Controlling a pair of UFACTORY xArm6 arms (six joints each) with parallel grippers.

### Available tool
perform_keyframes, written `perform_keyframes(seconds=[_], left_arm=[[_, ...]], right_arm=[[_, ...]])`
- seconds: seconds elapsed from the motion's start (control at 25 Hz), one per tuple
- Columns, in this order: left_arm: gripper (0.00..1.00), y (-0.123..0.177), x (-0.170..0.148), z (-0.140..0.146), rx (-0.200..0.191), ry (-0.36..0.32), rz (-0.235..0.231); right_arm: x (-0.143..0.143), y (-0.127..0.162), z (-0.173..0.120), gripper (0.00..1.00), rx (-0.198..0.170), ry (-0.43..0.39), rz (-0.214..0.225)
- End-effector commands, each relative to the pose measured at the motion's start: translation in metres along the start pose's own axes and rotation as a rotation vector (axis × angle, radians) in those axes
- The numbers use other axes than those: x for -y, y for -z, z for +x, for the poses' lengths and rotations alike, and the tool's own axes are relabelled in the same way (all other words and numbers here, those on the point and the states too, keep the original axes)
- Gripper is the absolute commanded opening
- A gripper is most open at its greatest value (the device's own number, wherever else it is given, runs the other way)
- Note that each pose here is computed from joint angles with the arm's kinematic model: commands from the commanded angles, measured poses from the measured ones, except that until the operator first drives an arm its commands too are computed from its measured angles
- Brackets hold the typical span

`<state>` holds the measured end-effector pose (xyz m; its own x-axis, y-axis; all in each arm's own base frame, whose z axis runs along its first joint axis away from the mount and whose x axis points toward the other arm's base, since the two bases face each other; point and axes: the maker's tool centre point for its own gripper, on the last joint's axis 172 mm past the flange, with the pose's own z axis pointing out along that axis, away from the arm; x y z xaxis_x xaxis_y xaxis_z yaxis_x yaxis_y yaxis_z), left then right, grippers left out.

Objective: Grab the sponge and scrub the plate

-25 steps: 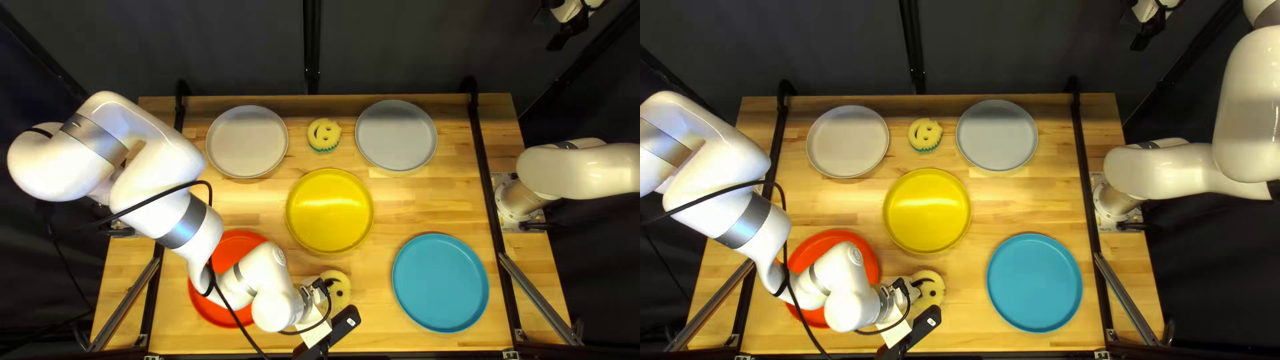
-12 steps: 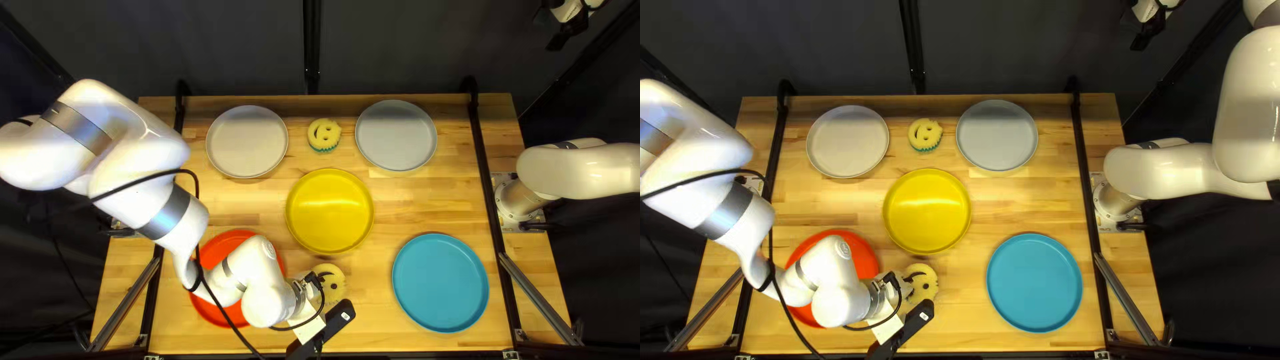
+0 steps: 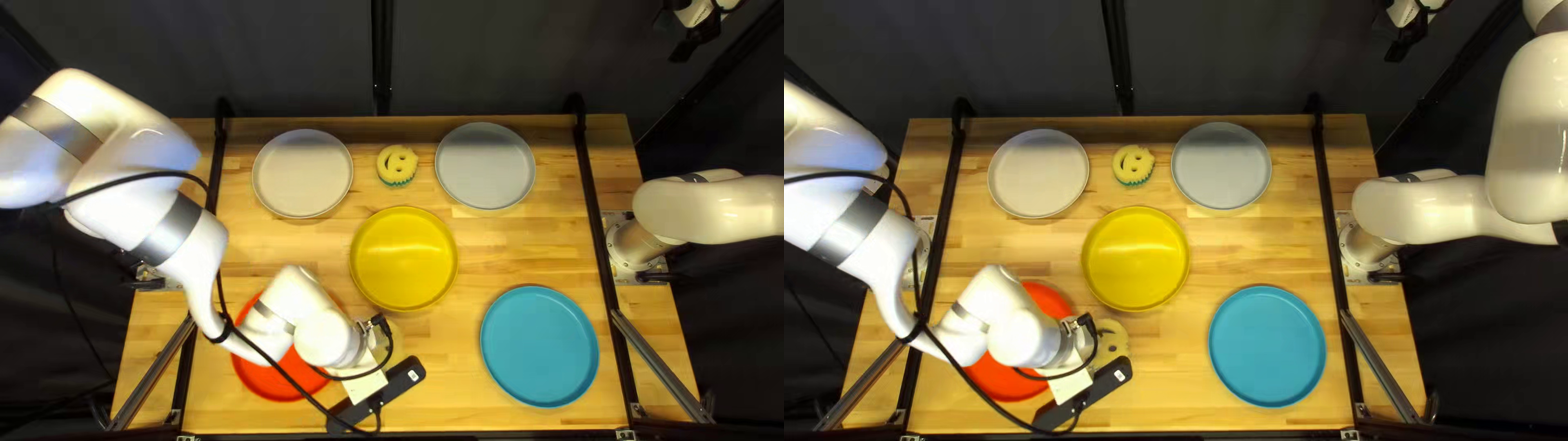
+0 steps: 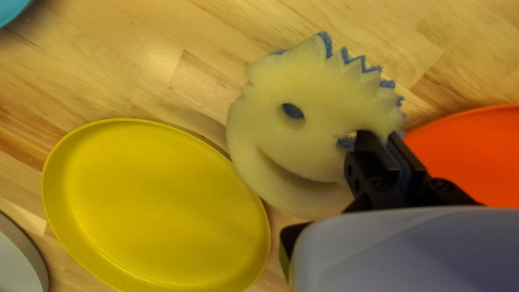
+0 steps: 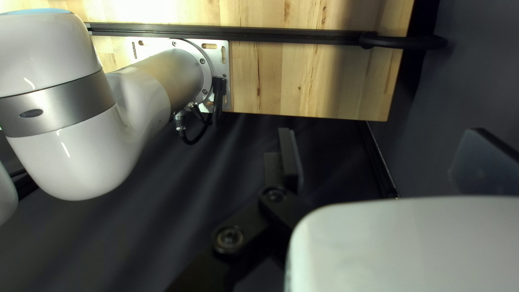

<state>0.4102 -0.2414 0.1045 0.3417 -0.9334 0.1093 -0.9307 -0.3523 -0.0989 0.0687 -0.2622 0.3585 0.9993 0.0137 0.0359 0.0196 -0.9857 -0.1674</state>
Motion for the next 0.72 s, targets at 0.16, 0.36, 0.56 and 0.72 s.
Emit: perform_keyframes(seconds=[0.16,0.36,0.56,0.72], left_arm=[[0.00,0.014,-0.037,-0.017,-0.138,-0.175,0.078],[0.00,0.009,-0.046,-0.031,-0.166,-0.233,0.042],[0.00,0.009,-0.045,-0.032,-0.165,-0.230,0.036],[0.00,0.006,-0.045,-0.034,-0.150,-0.164,0.023]], right_arm=[[0.000,0.000,0.000,1.00,0.000,0.000,0.000],[0.000,0.000,0.000,1.00,0.000,0.000,0.000],[0.000,0.000,0.000,1.00,0.000,0.000,0.000],[0.000,0.000,0.000,1.00,0.000,0.000,0.000]])
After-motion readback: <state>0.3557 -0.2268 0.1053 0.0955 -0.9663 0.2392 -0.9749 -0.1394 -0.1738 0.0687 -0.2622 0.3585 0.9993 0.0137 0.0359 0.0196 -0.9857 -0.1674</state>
